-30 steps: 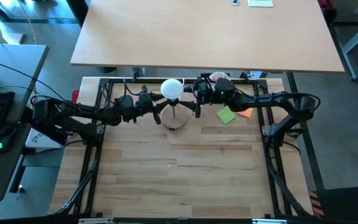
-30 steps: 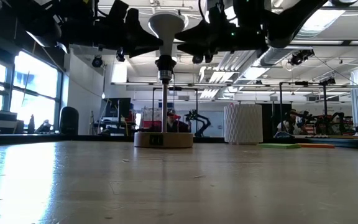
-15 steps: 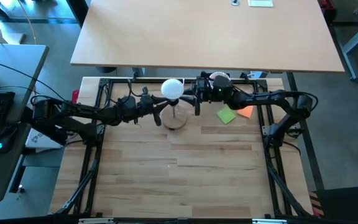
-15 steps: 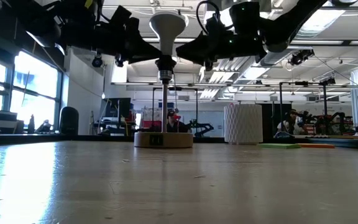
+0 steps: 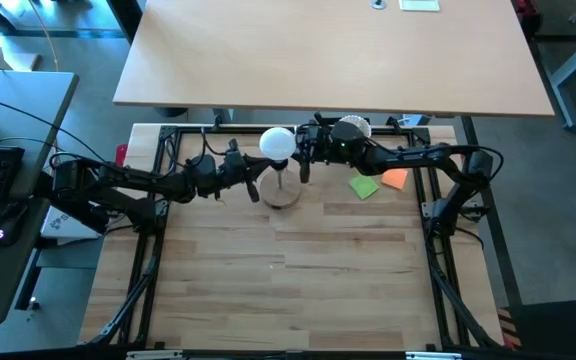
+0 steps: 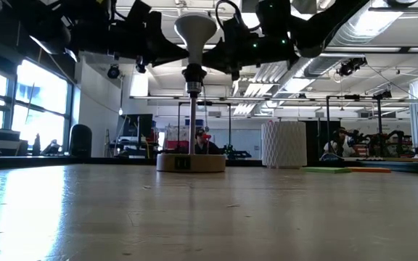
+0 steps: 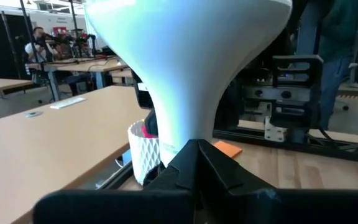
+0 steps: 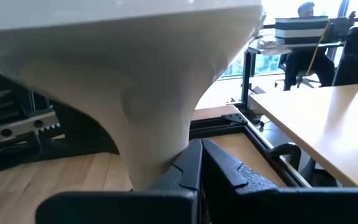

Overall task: Screw lightbulb
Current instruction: Insert the white lightbulb into the brown lamp

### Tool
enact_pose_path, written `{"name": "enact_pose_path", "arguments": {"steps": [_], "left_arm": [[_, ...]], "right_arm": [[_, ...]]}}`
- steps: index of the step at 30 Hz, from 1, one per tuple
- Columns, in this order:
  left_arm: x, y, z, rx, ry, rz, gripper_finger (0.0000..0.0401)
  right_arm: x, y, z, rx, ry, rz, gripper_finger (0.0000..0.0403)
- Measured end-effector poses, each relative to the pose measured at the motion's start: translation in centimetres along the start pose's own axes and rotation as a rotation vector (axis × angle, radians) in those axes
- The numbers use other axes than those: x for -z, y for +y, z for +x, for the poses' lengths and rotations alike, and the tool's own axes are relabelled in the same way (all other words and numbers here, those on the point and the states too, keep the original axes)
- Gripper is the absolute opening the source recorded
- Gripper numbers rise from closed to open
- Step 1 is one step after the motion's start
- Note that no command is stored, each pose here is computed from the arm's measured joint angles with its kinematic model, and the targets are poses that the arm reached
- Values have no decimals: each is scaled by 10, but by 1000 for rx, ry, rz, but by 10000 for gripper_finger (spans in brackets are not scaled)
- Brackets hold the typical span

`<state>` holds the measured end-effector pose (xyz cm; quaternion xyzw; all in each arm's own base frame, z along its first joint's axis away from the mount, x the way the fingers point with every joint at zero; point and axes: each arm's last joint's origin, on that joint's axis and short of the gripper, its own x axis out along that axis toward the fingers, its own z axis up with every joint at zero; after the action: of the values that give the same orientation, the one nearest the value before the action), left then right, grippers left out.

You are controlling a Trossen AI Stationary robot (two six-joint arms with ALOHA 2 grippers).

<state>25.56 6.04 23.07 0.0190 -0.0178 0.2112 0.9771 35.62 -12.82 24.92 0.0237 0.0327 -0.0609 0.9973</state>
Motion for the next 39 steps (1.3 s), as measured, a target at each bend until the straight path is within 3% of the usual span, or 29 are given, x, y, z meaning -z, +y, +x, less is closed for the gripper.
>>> {"name": "enact_pose_path", "arguments": {"steps": [11, 17, 23, 26, 30, 39], "left_arm": [[1, 4, 0, -115, 12, 1, 0], [3, 4, -1, -116, 36, 15, 0], [-4, -8, -7, -100, 28, 35, 0], [-12, -14, -17, -162, 32, 71, 0], [-29, -22, -31, -143, -26, 71, 0], [-48, -21, -38, -113, -167, 58, 0]], "right_arm": [[7, 3, -2, -3, 106, 26, 1], [-4, 10, -14, 14, 161, 5, 0], [-14, 16, -23, 205, 185, -39, 0], [-23, 17, -28, 263, 160, -47, 0], [-35, 17, -35, 321, 106, -53, 0], [-48, 17, -35, 246, -16, -38, 0]]}}
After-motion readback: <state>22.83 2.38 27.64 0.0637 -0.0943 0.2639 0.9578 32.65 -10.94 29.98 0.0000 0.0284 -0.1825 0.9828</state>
